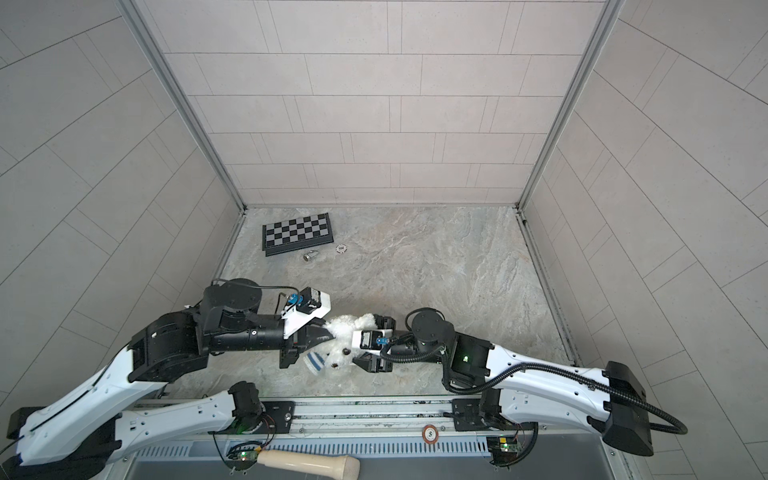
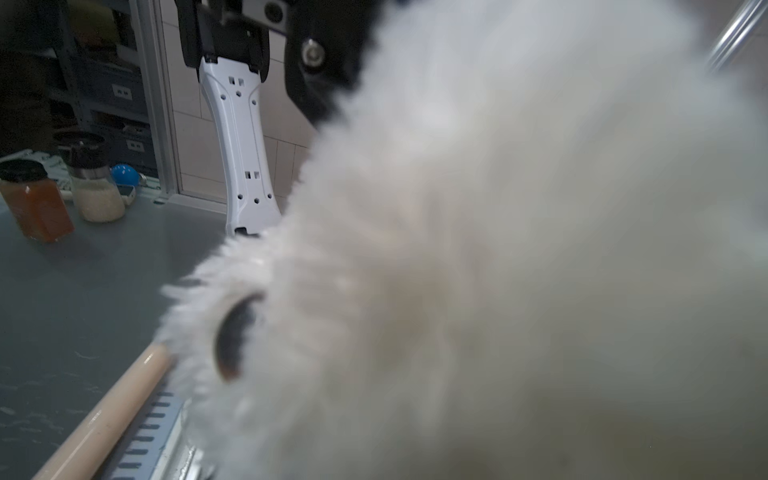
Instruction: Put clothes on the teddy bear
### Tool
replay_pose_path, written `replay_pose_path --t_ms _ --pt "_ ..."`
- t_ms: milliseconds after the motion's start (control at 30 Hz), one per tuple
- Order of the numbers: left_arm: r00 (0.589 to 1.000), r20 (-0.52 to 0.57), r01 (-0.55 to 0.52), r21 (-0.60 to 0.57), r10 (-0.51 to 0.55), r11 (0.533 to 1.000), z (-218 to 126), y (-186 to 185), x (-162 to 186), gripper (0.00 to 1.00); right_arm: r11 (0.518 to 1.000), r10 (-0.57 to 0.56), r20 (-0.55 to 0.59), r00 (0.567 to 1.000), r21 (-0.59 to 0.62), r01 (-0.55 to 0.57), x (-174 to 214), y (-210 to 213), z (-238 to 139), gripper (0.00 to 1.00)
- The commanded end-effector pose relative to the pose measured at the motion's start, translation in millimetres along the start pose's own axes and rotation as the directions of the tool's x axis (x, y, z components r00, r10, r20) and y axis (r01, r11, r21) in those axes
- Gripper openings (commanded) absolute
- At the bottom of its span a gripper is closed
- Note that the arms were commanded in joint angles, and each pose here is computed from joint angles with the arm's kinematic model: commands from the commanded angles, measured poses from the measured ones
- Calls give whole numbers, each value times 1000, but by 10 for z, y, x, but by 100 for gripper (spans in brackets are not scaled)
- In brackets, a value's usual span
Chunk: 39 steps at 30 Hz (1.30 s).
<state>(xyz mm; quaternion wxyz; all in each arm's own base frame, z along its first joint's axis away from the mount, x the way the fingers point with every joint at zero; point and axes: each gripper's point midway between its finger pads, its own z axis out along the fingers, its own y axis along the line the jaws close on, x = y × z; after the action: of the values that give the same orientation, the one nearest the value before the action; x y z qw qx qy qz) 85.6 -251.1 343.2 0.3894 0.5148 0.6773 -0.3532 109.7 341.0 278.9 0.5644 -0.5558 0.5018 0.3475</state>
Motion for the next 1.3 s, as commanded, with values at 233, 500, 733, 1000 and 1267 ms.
replay_pose_path --t_ms 233,500,733,1000,1267 --pt "974 225 0 -137 31 991 -223 176 -333 9 999 3 166 986 33 -8 -305 -7 -209 0" --pt "803 591 254 -219 -79 942 -738 400 -187 76 989 102 304 947 70 -129 -552 -201 -665 0" --pt "698 698 377 -172 -157 910 -828 483 123 68 950 252 506 825 32 -309 -943 -674 -1153 0" --pt "701 672 279 51 -240 959 -410 201 -75 65 960 272 682 679 -148 -237 -1292 -687 -1442 0" --pt "618 735 304 105 -280 947 -469 228 -152 60 966 258 665 701 -177 -187 -1342 -642 -1399 0"
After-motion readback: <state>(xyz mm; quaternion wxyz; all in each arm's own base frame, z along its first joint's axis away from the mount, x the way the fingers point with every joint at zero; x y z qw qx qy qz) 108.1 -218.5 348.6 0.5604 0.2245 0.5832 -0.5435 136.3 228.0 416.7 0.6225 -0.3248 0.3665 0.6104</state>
